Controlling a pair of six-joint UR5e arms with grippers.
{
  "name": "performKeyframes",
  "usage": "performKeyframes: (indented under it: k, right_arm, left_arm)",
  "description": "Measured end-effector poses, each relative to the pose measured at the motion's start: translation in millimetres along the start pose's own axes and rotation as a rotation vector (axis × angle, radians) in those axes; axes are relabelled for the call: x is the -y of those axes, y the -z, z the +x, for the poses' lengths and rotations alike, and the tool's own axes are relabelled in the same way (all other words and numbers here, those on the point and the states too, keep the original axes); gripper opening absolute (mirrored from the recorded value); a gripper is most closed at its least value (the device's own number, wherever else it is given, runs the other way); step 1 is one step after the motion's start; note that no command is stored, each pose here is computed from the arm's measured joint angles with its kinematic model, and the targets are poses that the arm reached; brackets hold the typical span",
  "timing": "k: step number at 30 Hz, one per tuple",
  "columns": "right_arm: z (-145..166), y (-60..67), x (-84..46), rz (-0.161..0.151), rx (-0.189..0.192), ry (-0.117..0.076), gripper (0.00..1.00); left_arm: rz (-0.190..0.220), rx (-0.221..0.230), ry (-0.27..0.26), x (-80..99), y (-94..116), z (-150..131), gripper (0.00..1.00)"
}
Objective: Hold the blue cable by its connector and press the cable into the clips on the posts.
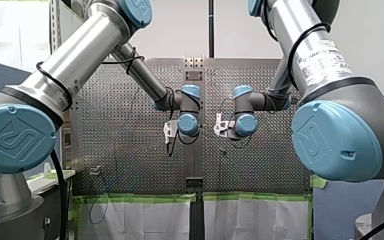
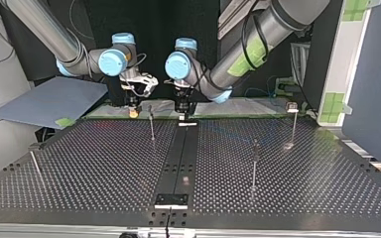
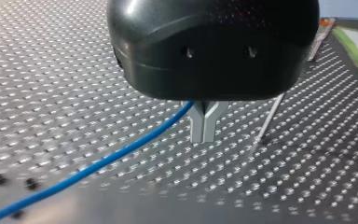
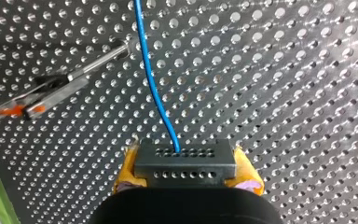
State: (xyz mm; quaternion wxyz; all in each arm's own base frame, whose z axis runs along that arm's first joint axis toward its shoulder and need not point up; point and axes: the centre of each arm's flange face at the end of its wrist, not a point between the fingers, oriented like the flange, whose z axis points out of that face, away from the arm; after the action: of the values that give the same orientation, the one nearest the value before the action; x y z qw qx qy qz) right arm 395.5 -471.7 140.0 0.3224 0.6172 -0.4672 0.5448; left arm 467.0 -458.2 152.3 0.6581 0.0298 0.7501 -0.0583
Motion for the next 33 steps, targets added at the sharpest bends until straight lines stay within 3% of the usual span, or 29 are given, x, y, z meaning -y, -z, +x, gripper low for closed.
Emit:
performKeyframes:
  k: [7, 18, 28, 33]
  right_arm:
    - [-23.0, 8.6, -8.7, 0.011, -0.002, -0.005, 0.00]
    - [-58.2, 2.7, -27.1, -0.003, 0.001, 0.001, 0.00]
    - [-56.7, -1.9, -28.2, 0.035, -0.020, 0.003, 0.00]
    - [-70.9, -4.0, -30.2, 0.044, -0.004, 0.027, 0.00]
  left_arm:
    - [0.017, 0.009, 0.024, 8.4, -0.8, 18.7, 0.00]
    - [0.038, -0.013, 0.022, 13.4, -4.9, 66.2, 0.00]
    - [0.005, -0.016, 0.016, 13.9, -2.8, 87.3, 0.00]
    - [-0.016, -0.008, 0.016, 19.1, 3.6, 90.5, 0.00]
